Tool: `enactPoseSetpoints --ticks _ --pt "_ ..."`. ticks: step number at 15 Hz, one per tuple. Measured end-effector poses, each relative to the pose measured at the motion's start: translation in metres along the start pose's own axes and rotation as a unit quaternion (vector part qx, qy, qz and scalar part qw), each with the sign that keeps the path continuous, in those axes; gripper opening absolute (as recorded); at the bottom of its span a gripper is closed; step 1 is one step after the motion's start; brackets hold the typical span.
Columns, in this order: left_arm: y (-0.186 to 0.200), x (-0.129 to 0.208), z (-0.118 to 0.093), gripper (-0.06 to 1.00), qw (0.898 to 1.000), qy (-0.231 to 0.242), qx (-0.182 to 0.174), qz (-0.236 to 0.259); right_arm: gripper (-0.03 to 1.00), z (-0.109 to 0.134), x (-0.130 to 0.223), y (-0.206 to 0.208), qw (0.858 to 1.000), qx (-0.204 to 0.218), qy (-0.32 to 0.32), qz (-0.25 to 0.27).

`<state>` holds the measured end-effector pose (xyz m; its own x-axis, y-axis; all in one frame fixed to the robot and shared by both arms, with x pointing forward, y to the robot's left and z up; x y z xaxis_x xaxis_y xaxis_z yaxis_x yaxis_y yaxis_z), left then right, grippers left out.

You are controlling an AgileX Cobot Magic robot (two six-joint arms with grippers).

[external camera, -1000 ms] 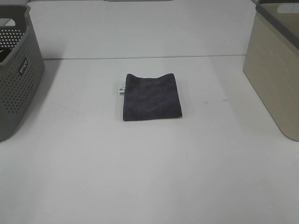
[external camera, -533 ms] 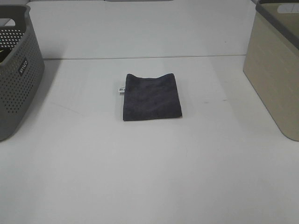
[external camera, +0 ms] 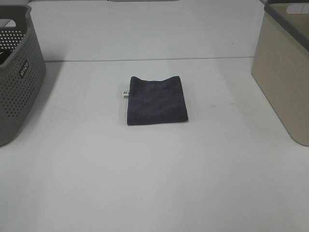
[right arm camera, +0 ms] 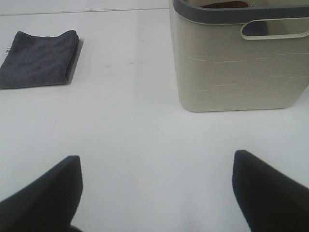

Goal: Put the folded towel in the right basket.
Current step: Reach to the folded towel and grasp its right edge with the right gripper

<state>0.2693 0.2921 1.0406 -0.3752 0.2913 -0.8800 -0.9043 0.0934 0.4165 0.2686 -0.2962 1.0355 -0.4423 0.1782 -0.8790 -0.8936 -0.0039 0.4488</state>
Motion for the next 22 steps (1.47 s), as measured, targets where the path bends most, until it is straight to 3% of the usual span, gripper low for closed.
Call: enactPoseSetpoints --ticks 15,17,18,22 --pt "0.0 0.0 0.0 0.99 1.0 0.0 0.0 0.0 0.78 0.001 -0.009 -0.003 1.0 0.001 0.0 0.003" --pt "0.0 0.0 0.0 0.99 1.0 0.0 0.0 0.0 0.77 0.005 -0.032 -0.011 1.0 0.001 -0.001 0.001" --pt "0.0 0.0 0.0 0.99 1.0 0.0 0.0 0.0 0.77 0.011 -0.063 -0.026 1.0 -0.001 -0.004 0.004" --pt "0.0 0.0 0.0 0.99 1.0 0.0 0.0 0.0 0.77 0.026 -0.123 -0.065 0.998 -0.016 -0.022 0.055"
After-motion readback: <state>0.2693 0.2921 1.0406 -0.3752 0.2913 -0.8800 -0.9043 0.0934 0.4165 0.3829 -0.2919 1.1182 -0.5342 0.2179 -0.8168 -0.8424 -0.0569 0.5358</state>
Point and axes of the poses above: a point on each arm's last joint axis where the gripper is mounted, y pointing back along that axis away from the gripper, z along the wrist's bending axis when the last joint is at zero, x = y × z, the point moved 4 cm from there along -y, pointing out along that axis toward the gripper, and after that the axes turned 9 degrees about -y, right-handed, at the moved point
